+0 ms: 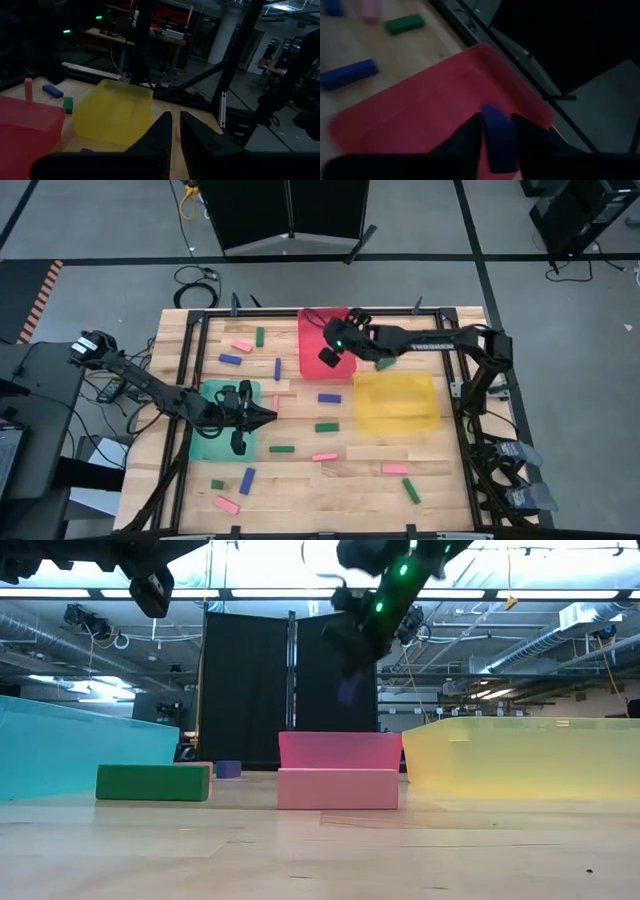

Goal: Sort blocks
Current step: Put the blue block into the red bin, then put the green block into the yellow bin

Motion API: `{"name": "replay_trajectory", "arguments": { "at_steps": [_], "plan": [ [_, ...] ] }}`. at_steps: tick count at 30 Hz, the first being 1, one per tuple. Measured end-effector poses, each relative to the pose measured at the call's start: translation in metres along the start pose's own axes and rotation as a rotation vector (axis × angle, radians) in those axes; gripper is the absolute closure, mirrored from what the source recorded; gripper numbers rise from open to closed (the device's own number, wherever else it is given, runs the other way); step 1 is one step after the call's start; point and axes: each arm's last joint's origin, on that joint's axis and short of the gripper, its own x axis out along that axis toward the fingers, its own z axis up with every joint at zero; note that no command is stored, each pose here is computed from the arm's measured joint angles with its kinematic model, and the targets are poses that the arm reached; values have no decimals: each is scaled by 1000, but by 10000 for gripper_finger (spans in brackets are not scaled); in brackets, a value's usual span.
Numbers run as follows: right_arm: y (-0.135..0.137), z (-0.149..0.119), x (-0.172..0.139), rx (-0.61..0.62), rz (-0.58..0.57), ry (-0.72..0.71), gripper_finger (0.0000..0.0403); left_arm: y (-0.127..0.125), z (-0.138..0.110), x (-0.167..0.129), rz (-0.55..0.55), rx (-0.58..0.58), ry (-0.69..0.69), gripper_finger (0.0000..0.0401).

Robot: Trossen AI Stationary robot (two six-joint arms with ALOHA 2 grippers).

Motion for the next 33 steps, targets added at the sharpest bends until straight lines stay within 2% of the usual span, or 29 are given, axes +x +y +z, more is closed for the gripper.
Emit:
{"name": "replay_trajectory", "arguments": {
  "at_steps": [5, 8, 10, 12, 16, 19, 22, 27, 30, 33],
  "plan": [
    [-9, 4, 15, 39, 55, -9, 177, 1, -2, 0, 4, -11, 19, 355],
    [-14, 10, 3, 33, 61, -44, 146, 2, -6, 0, 33, -25, 54, 355],
    [-17, 16, -15, 36, 69, -93, 138, 4, -9, 0, 48, -24, 84, 355],
    [-21, 23, -41, 39, 82, -159, 137, 5, -14, -1, 73, -24, 121, 355],
    [-27, 23, -105, 44, 94, -318, 149, 10, -24, 0, 193, 1, 228, 355],
    [-32, 9, -151, 58, 140, -424, 162, 9, -28, 8, 248, 29, 300, 355],
    [-34, -14, -185, 88, 238, -478, 175, 7, -29, 24, 273, 60, 361, 347],
    [-34, -55, -210, 172, 353, -489, 194, 1, -47, 55, 306, 159, 633, 309],
    [-28, -80, -209, 188, 365, -469, 203, -7, -58, 72, 278, 204, 782, 278],
    [-21, -100, -203, 210, 370, -437, 209, -21, -67, 84, 227, 268, 842, 248]
  ]
}}
